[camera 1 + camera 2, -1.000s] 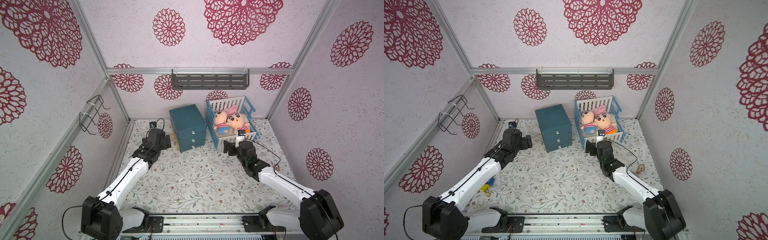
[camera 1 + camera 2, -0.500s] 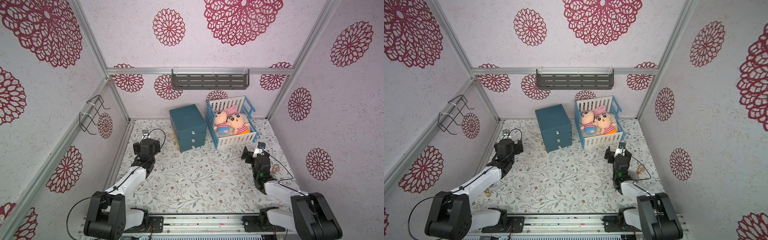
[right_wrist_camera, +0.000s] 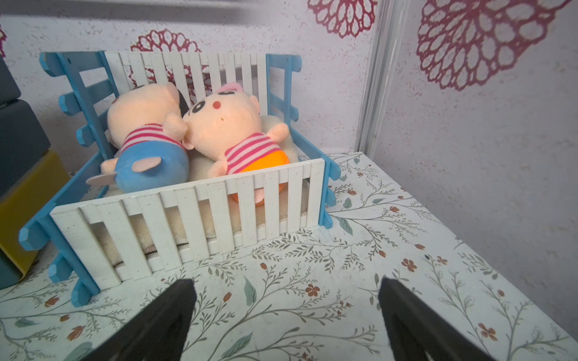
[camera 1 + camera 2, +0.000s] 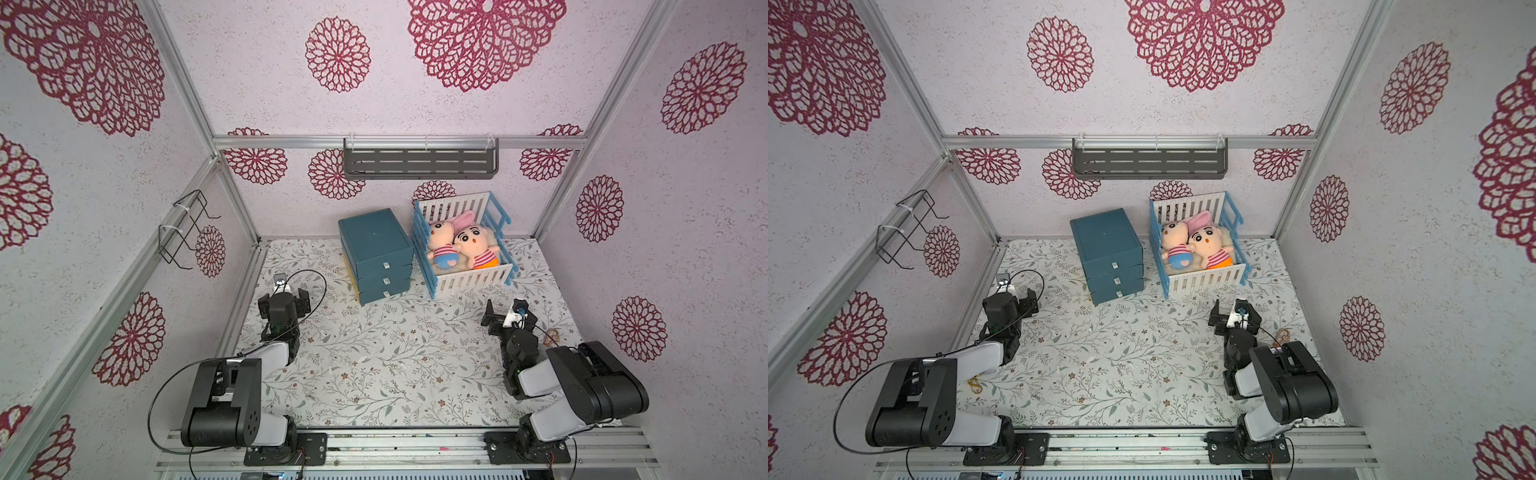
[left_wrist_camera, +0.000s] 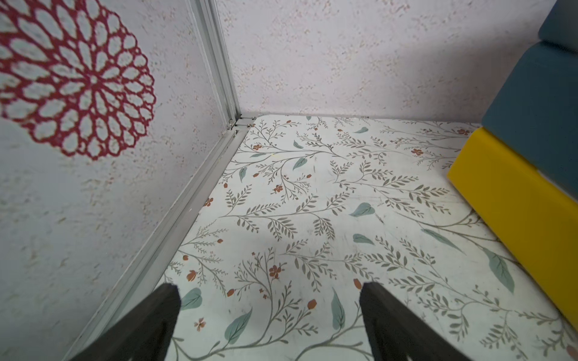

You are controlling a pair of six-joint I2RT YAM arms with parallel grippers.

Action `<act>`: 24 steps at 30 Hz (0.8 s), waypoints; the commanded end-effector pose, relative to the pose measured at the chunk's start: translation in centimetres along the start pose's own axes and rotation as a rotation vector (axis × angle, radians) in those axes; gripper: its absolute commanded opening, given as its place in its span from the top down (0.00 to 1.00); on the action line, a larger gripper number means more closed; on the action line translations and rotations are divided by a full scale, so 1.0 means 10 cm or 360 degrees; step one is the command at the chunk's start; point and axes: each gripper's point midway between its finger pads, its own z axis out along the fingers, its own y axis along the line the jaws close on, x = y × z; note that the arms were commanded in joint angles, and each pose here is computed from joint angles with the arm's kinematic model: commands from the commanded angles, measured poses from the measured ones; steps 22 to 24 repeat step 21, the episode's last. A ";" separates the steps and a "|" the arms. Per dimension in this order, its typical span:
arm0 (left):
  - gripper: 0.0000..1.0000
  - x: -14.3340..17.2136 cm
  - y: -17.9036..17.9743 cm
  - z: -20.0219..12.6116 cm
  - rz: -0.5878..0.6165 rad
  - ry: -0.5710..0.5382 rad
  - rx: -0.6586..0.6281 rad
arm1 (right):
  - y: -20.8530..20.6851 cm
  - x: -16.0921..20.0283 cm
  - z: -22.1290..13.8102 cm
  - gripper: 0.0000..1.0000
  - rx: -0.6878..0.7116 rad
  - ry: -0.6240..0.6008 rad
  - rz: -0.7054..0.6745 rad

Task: Place the transparent tape into the drawer according to color
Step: Reset both arms

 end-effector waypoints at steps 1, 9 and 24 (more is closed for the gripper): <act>0.03 -0.15 0.10 0.03 -0.0130 -0.0155 -0.0006 | -0.06 -0.32 -0.01 0.01 0.0046 -0.0203 0.0044; 0.03 -0.06 0.19 0.09 -0.0223 -0.0172 0.0015 | -0.09 -0.38 -0.13 0.01 0.0039 -0.0276 0.0060; 0.03 -0.05 0.20 0.09 -0.0222 -0.0155 0.0008 | -0.11 -0.34 -0.04 0.01 0.0079 -0.0222 0.0072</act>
